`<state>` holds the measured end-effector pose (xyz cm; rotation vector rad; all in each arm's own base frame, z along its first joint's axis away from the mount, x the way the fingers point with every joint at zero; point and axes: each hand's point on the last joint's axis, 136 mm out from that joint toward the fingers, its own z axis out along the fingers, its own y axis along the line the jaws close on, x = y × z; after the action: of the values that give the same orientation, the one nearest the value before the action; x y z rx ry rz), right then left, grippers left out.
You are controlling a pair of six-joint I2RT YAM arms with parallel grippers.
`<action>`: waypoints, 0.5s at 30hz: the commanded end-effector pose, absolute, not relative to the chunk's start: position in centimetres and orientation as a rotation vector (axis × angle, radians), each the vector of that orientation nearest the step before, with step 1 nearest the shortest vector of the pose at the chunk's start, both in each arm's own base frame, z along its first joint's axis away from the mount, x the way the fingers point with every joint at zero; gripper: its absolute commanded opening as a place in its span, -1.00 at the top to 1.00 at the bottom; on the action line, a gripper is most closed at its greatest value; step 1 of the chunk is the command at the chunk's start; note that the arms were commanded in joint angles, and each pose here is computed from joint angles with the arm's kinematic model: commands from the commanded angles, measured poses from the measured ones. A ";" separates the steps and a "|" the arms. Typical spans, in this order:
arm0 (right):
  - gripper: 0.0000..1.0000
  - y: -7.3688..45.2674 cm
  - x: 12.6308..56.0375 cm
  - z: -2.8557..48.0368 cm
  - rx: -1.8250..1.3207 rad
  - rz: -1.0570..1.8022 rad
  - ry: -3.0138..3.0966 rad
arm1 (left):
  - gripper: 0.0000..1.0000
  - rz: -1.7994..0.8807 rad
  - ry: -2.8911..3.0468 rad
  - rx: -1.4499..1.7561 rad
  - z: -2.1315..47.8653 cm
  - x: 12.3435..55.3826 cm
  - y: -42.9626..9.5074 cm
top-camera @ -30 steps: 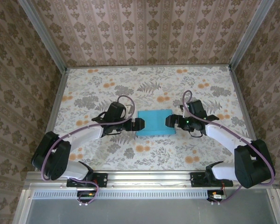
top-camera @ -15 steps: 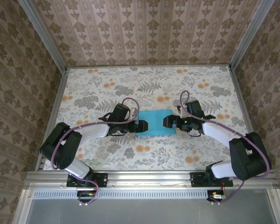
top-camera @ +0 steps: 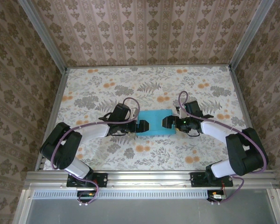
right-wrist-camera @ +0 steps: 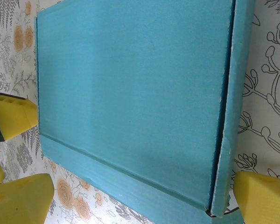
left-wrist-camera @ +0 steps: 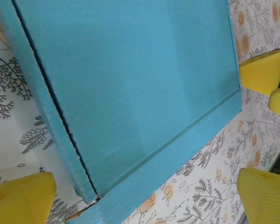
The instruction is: Fold the paper box
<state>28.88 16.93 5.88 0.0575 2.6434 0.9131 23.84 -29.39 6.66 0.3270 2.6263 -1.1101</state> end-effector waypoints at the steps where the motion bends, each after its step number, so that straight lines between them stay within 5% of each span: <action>1: -1.00 16.9 28.4 5.1 0.079 0.931 2.664 | -1.00 -1.167 2.583 0.380 8.1 23.9 -30.6; 15: -1.00 17.5 28.7 5.4 0.069 0.979 2.643 | -1.00 -1.192 2.546 0.413 8.4 24.0 -31.0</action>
<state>28.80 17.10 5.54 0.0673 2.6445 0.9321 23.81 -30.13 7.46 0.3562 2.5965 -1.1573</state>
